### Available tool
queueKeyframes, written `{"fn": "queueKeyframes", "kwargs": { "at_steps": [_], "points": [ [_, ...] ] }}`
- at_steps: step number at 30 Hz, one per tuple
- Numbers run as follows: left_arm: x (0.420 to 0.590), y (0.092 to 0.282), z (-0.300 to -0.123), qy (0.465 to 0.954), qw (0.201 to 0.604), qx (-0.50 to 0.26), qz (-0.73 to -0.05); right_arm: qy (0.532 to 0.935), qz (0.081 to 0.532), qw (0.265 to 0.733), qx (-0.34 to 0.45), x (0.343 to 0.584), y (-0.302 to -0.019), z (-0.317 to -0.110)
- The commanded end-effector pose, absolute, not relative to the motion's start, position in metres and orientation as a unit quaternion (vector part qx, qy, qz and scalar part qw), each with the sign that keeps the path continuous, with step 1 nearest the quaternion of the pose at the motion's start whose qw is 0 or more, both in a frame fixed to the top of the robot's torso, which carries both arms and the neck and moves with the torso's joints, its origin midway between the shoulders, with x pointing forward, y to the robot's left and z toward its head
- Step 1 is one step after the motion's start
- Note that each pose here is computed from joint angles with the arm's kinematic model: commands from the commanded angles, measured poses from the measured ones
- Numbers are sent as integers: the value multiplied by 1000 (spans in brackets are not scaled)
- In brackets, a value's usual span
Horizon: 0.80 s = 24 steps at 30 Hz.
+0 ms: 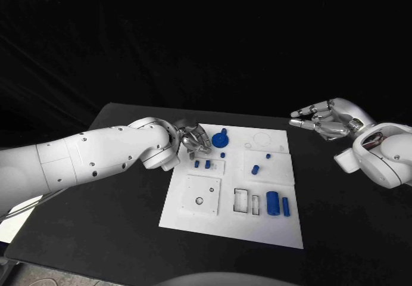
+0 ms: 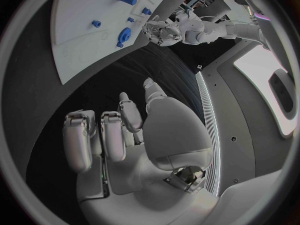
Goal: Assemble the parts on the task board
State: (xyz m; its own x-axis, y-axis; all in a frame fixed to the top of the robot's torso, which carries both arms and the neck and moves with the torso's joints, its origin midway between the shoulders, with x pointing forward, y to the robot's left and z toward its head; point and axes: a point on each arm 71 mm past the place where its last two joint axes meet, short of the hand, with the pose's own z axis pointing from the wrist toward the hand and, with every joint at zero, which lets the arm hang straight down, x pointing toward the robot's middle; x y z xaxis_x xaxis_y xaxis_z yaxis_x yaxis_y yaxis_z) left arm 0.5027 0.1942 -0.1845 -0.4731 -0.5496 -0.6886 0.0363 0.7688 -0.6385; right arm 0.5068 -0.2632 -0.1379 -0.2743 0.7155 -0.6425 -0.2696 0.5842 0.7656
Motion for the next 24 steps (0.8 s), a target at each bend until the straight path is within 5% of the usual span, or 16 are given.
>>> {"fn": "queueKeyframes", "kwargs": {
  "at_steps": [1,12,24],
  "points": [
    [503,175,-170,744,563,-38,-357,678,430,574,162,507,-261,-139],
    [509,149,-174,743,591,87,-301,679,432,571,161,507,-258,-140],
    [515,139,-186,768,579,123,-245,680,433,570,160,506,-257,-141]
  ]
}}
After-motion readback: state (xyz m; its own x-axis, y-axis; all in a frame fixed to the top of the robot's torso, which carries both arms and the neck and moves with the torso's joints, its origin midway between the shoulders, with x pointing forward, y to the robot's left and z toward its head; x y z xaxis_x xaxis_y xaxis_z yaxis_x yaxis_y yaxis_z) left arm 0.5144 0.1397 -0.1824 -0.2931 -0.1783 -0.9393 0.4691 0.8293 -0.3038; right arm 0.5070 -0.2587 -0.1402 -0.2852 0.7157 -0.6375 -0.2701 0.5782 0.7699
